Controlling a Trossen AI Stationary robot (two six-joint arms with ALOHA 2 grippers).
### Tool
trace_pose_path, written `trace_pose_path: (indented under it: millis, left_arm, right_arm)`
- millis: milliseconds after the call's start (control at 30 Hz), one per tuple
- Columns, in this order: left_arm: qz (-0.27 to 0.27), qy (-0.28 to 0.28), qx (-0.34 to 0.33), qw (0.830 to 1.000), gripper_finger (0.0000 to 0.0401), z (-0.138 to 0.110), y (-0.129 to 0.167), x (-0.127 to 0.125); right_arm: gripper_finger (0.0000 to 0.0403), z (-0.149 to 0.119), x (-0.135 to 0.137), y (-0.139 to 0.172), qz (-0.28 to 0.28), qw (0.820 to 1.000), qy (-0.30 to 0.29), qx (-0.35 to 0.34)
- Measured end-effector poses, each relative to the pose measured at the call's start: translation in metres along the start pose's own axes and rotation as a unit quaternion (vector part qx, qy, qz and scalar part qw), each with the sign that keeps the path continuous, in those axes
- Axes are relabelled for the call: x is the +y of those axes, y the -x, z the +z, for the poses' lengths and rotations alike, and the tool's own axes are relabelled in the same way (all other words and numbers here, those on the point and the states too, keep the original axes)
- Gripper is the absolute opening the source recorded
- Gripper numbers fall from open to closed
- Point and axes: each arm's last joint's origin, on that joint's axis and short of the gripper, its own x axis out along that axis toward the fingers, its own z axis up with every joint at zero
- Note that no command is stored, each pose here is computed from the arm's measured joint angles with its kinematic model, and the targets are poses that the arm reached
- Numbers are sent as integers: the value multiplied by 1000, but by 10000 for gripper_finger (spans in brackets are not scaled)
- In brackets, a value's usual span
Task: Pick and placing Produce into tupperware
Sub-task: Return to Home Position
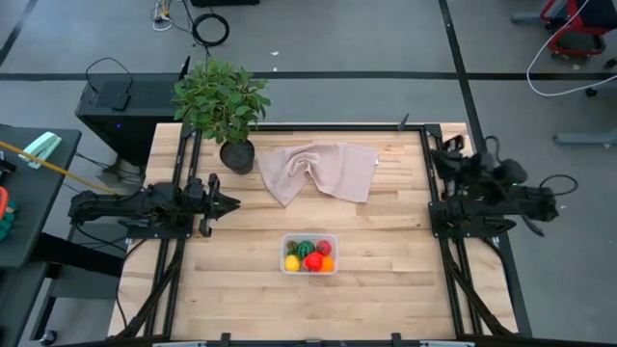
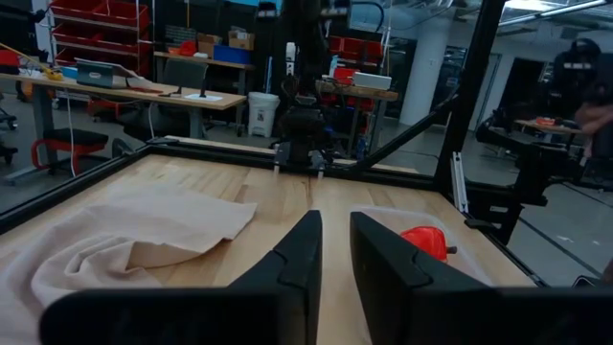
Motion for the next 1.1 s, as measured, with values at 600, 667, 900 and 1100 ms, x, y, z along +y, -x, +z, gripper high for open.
trace_pose_path:
  millis: [600, 667, 900, 1100]
  left_arm:
    - [0, 0, 0, 1000, 61, 0, 0, 0]
    - [0, 0, 0, 1000, 63, 0, 0, 0]
    - [0, 0, 0, 1000, 64, 0, 0, 0]
    - [0, 0, 0, 1000, 56, 0, 0, 0]
  right_arm:
    - [10, -70, -6, 12, 2, 998, -62, 3]
    - [10, -72, -6, 12, 17, 998, -54, 13]
    - [4, -84, -5, 13, 47, 994, -52, 81]
    - [7, -89, -4, 14, 66, 992, -35, 105]
